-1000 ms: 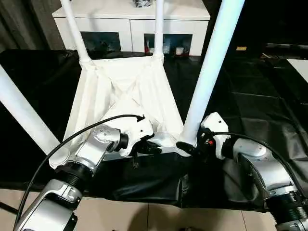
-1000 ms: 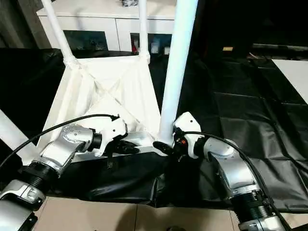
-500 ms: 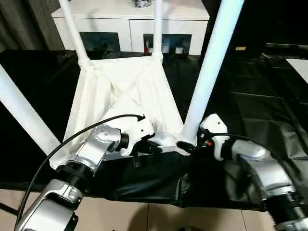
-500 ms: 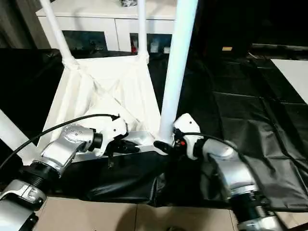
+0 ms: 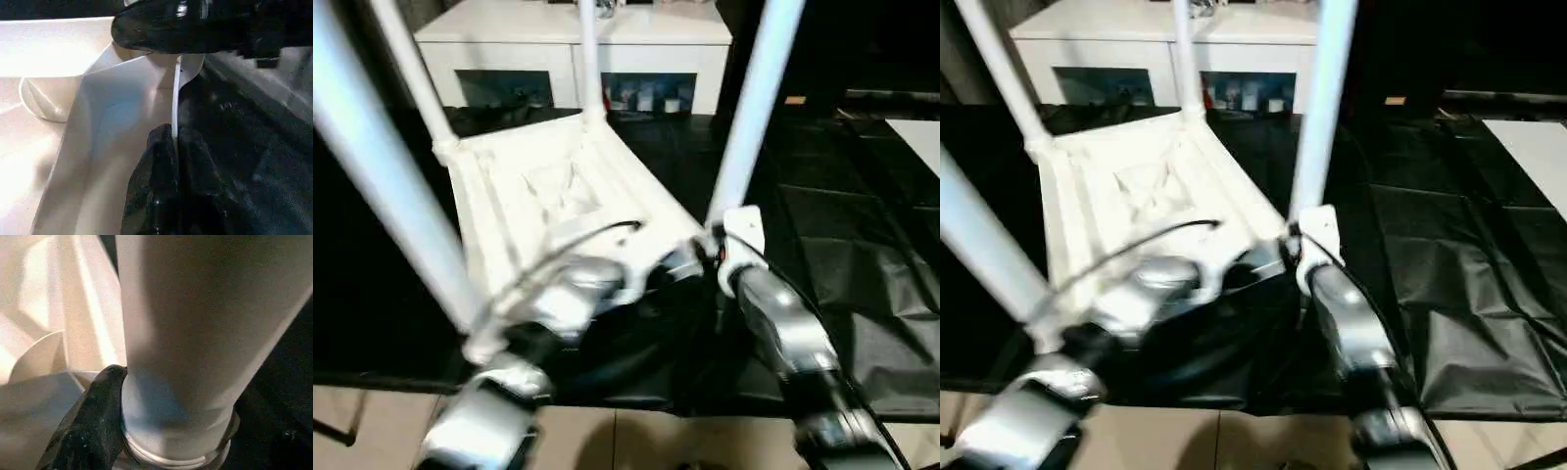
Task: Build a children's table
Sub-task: Rotate leg to tighten
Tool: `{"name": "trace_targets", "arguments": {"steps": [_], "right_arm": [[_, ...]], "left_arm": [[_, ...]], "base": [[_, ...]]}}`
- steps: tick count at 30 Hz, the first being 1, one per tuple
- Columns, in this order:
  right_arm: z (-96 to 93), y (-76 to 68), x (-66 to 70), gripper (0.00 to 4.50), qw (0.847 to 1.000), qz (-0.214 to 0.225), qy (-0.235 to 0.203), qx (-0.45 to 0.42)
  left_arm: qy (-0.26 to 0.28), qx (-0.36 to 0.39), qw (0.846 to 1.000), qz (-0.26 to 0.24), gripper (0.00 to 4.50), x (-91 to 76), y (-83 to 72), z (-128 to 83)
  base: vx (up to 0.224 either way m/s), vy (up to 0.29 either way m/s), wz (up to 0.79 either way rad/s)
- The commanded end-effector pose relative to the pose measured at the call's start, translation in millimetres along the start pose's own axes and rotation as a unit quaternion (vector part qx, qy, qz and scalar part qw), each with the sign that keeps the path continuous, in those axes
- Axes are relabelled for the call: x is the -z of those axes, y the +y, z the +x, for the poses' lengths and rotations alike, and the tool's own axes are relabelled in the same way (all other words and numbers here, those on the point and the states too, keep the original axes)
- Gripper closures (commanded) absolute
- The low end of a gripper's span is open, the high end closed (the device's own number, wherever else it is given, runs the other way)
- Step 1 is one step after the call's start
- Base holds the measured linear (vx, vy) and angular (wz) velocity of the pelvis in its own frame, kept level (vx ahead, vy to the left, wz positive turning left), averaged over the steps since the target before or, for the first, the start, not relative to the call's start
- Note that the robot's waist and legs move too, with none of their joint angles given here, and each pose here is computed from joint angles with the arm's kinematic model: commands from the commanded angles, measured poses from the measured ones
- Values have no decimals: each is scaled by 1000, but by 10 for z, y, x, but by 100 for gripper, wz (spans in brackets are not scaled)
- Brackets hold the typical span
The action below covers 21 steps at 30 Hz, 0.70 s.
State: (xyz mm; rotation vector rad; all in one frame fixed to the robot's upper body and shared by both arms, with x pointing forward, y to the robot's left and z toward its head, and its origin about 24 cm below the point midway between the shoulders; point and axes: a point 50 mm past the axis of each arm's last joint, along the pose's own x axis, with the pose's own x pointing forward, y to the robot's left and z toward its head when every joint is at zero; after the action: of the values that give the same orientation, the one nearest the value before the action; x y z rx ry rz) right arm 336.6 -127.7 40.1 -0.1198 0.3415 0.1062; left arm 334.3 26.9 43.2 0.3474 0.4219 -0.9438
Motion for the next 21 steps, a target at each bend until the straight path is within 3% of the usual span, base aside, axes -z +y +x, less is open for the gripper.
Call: {"name": "trace_targets", "arguments": {"steps": [1, 4, 5, 6, 9, 12, 15, 16, 17, 18, 19, 21], "right_arm": [[18, 218, 196, 180, 999, -18, 45, -13], [35, 255, 142, 180, 999, -1, 29, -19], [16, 278, 74, 180, 999, 18, 2, -49], [0, 262, 35, 124, 998, 24, -13, -52], [-40, 219, -53, 104, 997, 24, -43, -66], [-86, 149, -86, 66, 995, 18, -49, -90], [-152, 78, -98, 57, 990, 21, -46, -129], [-257, 7, -88, 57, 981, -21, -45, -188], [-263, 3, -86, 57, 980, -22, -45, -191], [-395, -72, -55, 57, 965, -54, -37, -256], [-395, -72, -55, 57, 965, -54, -37, -256], [-553, -215, -1, 57, 944, -96, -25, -315]], "left_arm": [[-3, -90, 996, -18, 450, -33, 114, 18], [-19, -97, 995, -22, 450, -80, 124, 24], [-25, -92, 995, -21, 450, -90, 144, 1], [-28, -89, 995, -22, 450, -88, 156, -16], [-34, -78, 996, -16, 450, -60, 188, -67], [-49, -53, 997, 7, 450, -38, 196, -134], [-44, -38, 998, 5, 450, 37, 224, -203], [-43, -23, 999, 10, 450, 98, 256, -280], [-44, -22, 999, 11, 450, 100, 257, -284], [-55, 11, 998, 26, 450, 136, 259, -368], [-55, 11, 998, 26, 450, 136, 259, -368], [-63, 85, 993, 47, 450, 195, 201, -498]], "base": [[0, 0, 0], [0, 0, 0], [0, 0, 0], [0, 0, 0], [0, 0, 0], [0, 0, 0], [0, 0, 0], [0, 0, 0], [0, 0, 0], [0, 0, 0], [0, 0, 0], [0, 0, 0]]}}
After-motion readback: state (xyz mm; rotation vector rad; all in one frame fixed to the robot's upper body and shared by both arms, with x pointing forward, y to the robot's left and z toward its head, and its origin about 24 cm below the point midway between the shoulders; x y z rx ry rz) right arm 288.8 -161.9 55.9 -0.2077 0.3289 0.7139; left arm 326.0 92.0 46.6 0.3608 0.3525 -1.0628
